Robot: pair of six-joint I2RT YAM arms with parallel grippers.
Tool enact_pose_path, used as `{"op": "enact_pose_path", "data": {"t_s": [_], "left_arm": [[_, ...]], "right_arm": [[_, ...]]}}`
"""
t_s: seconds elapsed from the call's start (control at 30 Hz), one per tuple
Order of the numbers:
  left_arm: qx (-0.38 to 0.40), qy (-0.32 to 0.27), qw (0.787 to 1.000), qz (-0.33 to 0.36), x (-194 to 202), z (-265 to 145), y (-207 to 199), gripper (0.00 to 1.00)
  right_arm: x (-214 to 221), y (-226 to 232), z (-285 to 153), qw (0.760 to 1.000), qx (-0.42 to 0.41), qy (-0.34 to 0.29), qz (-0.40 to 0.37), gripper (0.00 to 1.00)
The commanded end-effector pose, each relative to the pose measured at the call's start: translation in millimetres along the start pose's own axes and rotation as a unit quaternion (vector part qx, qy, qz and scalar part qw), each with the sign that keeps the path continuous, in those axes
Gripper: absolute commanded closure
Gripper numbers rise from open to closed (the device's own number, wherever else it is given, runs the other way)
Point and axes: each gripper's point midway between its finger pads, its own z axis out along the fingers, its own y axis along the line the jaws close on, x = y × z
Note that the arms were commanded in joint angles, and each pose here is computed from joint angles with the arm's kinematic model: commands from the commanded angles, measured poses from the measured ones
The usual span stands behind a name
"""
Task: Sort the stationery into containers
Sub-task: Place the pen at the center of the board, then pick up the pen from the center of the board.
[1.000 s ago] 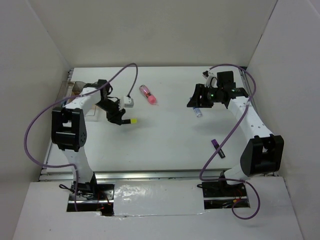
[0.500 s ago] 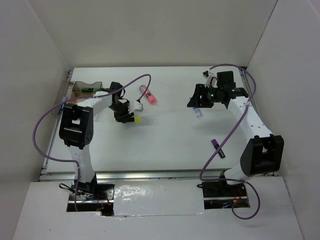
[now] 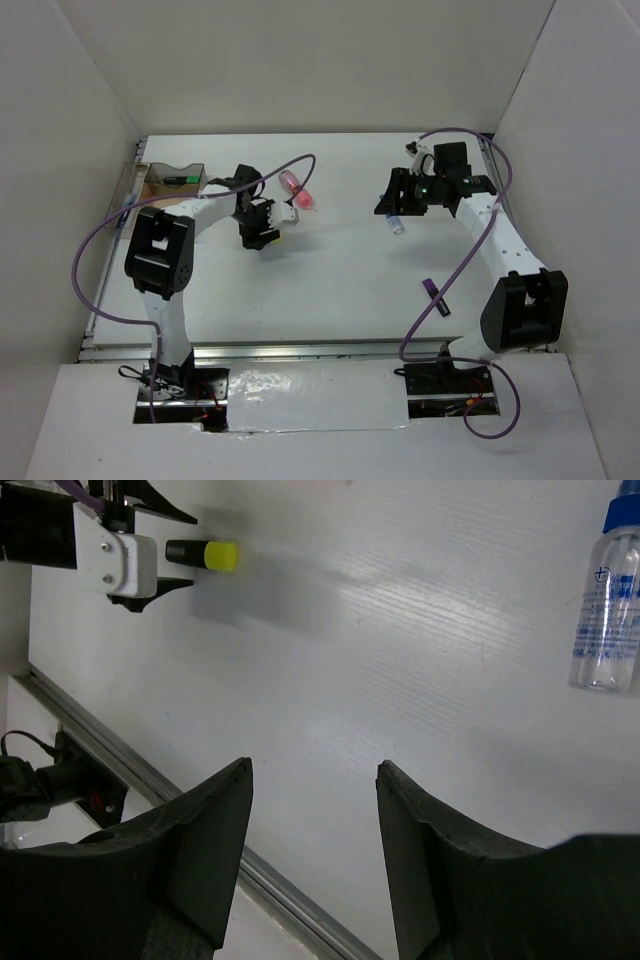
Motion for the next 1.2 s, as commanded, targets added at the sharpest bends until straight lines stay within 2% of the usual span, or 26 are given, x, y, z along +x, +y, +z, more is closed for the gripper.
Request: {"op": "enact_pose_path", "data": {"t_s": [0.0, 0.03, 0.17, 0.53, 0.7, 0.73, 0.8, 0.83, 0.9, 1.07, 1.17], "left_arm": [[0.003, -0.023, 1.000, -0.018, -24.5, -3.1, 5.2, 0.29], [0.021, -0.020, 0.999, -0.023, -25.2, 2.0, -1.9, 0.30], [0.014, -0.022, 0.999, -0.036, -32.2, 6.0, -2.1, 0.34], [0.009, 0.023, 0.997, -0.074, -6.9, 20.2, -2.5, 0.39], [0.006, 0.037, 0.995, -0.090, -3.7, 18.4, -1.0, 0.58], [0.007, 0.037, 0.995, -0.090, -2.6, 17.4, -1.6, 0.65], [-0.001, 0.025, 0.996, -0.081, -3.7, 5.1, 3.2, 0.74], [-0.004, 0.019, 0.997, -0.076, -3.7, 0.9, 4.8, 0.82], [-0.023, -0.008, 0.999, -0.041, -8.0, -22.9, 18.3, 0.89], [-0.106, -0.035, 0.990, 0.084, -3.2, -90.7, 70.1, 0.95], [-0.144, -0.076, 0.978, 0.132, -15.3, -145.4, 107.7, 0.97]], "right_arm": [[-5.6, 8.2, -6.0, 1.000, -0.006, -0.013, -0.020, 0.40], [-5.6, 8.7, -6.2, 1.000, -0.006, -0.013, -0.021, 0.40], [-5.9, 8.9, -7.0, 1.000, -0.007, -0.015, -0.022, 0.40], [-5.0, 8.5, -6.2, 1.000, -0.009, -0.013, -0.021, 0.40], [-5.9, 9.6, -7.3, 1.000, -0.010, -0.015, -0.023, 0.41], [-5.4, 9.6, -7.2, 1.000, -0.009, -0.014, -0.023, 0.41], [-5.1, 10.0, -8.4, 1.000, -0.009, -0.016, -0.023, 0.41], [-5.1, 9.7, -8.4, 1.000, -0.009, -0.016, -0.023, 0.41], [-4.3, 9.4, -8.1, 1.000, -0.009, -0.016, -0.023, 0.41], [-4.4, 10.4, -6.7, 1.000, -0.012, -0.013, -0.022, 0.41], [-3.7, 9.3, -4.3, 1.000, -0.013, -0.009, -0.019, 0.41]]}}
